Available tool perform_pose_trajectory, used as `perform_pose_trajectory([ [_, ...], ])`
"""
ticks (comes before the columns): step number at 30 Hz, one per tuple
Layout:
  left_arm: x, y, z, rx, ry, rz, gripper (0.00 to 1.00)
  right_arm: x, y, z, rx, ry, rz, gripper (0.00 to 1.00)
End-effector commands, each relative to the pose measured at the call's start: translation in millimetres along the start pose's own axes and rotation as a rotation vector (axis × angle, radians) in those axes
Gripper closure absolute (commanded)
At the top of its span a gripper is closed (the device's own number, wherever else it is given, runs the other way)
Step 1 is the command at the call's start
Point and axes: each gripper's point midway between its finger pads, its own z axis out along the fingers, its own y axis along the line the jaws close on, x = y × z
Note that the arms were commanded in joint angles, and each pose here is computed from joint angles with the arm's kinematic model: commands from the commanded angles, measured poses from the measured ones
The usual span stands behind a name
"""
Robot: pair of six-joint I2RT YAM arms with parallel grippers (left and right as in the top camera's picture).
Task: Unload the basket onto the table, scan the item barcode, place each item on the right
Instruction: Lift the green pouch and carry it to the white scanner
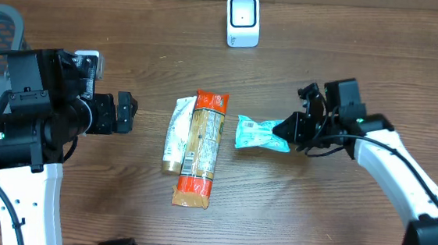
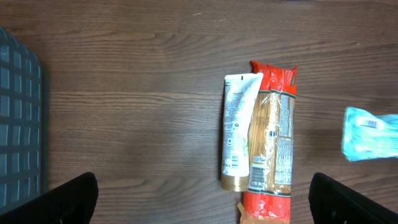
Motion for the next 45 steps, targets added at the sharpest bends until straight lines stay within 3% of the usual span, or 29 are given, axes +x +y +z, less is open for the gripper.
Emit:
perform_pose_trajectory([
  [1, -5, -1, -3, 0.007, -0.019, 0.010, 0.00, -17, 17, -27, 0.048, -0.034, -0.101, 0.96],
  [8, -5, -1, -3, 0.007, -0.019, 0.010, 0.01, -24, 26, -58, 0.153, -0.015, -0.131, 0.96],
  [16, -5, -1, -3, 0.007, -0.019, 0.010, 0.00, -64, 33, -97, 0.300, -0.156, -0.175, 0.96],
  [29, -5, -1, -3, 0.007, -0.019, 0.010, 0.00, -87, 52, -102, 0.271, -0.247, -0.238, 0.97],
  [36, -5, -1, -3, 0.007, -0.019, 0.010, 0.00, -136, 72, -140, 0.386, -0.472, -0.311, 0.97],
  [45, -5, -1, -3, 0.007, -0.019, 0.011, 0.00, -191, 87, -151, 0.686, -0.756, -0.443, 0.96],
])
